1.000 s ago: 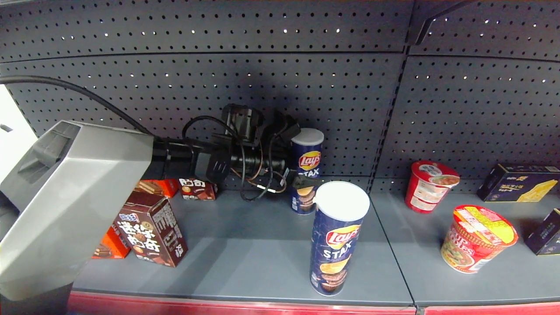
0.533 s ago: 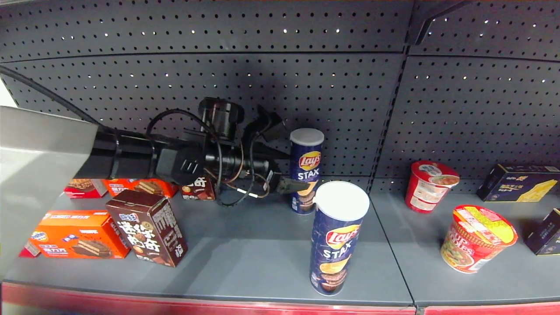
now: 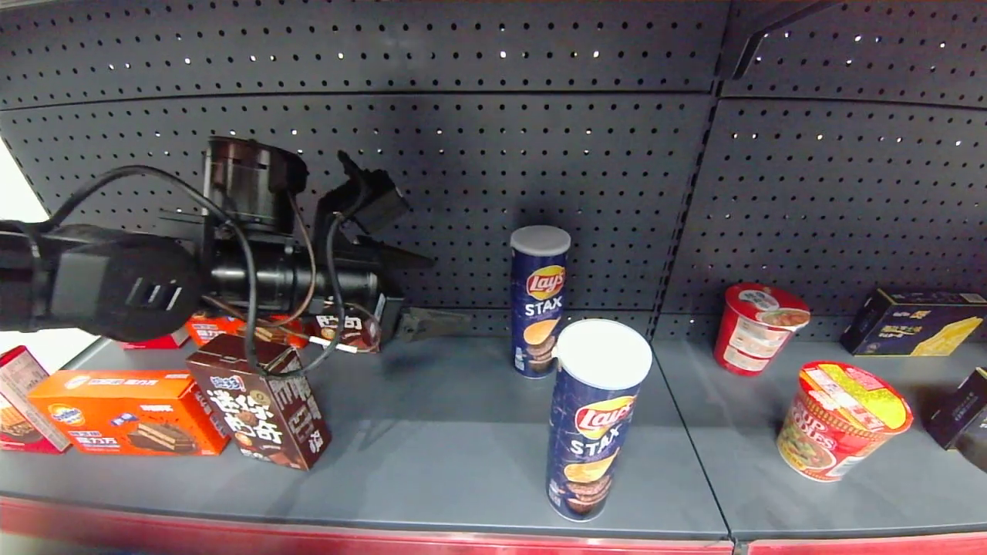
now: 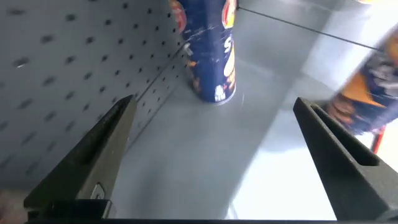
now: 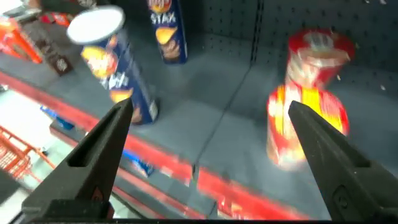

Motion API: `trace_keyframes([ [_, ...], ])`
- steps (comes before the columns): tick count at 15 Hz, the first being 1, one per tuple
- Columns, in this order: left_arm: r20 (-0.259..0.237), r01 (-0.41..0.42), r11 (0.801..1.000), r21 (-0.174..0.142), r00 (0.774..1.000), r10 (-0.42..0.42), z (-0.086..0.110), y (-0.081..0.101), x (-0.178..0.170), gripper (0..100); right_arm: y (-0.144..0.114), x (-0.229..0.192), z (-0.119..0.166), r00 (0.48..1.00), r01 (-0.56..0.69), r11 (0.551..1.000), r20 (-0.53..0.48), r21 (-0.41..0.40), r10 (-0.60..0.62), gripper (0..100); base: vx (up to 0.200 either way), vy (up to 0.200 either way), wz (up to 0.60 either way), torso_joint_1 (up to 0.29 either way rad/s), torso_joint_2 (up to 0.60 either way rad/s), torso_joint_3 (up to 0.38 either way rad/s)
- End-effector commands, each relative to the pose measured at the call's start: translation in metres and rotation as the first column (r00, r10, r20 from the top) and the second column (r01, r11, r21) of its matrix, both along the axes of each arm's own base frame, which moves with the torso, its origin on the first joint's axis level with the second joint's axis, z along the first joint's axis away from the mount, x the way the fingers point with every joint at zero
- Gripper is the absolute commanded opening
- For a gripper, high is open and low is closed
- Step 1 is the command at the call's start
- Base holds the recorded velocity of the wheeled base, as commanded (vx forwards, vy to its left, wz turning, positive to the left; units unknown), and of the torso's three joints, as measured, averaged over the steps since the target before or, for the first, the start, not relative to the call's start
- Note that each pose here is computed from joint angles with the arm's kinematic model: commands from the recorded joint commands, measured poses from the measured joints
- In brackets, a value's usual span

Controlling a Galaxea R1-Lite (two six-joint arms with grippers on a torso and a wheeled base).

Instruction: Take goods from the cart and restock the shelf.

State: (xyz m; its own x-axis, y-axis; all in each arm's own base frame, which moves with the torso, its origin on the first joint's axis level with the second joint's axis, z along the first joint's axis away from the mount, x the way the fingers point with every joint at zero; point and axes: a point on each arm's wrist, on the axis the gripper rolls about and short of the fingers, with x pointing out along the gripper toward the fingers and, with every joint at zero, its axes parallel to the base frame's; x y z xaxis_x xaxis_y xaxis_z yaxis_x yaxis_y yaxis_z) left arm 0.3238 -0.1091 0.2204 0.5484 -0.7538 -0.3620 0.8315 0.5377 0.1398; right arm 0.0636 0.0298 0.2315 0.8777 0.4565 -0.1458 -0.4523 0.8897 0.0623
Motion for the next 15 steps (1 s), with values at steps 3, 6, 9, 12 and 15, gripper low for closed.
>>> trace_keyframes([
  [3,0.077,-0.152,0.988,-0.011,0.985,0.153,0.031,0.045,-0.063,100,0.05,0.064,-0.025,0.976,-0.088,0.988,-0.209,-0.123,0.061,100,0.0,0.0,0.0,0.0,0.0,0.0],
  [6,0.097,-0.287,0.956,-0.059,0.952,0.292,0.048,0.061,-0.085,100,0.073,0.068,-0.046,0.96,-0.093,0.973,-0.278,-0.212,0.032,100,0.0,0.0,0.0,0.0,0.0,0.0],
  [9,0.115,-0.365,0.925,-0.109,0.919,0.376,0.062,0.064,-0.094,100,0.085,0.073,-0.053,0.954,-0.094,0.963,-0.299,-0.254,0.014,100,0.0,0.0,0.0,0.0,0.0,0.0],
  [12,0.189,-0.541,0.818,-0.197,0.797,0.573,0.076,0.069,-0.098,100,0.093,0.082,-0.068,0.937,-0.047,0.951,-0.345,-0.306,-0.065,100,0.0,0.0,0.0,0.0,0.0,0.0],
  [15,0.21,-0.589,0.779,-0.216,0.751,0.626,0.082,0.075,-0.105,100,0.101,0.093,-0.075,0.925,-0.048,0.943,-0.37,-0.329,-0.082,100,0.0,0.0,0.0,0.0,0.0,0.0],
])
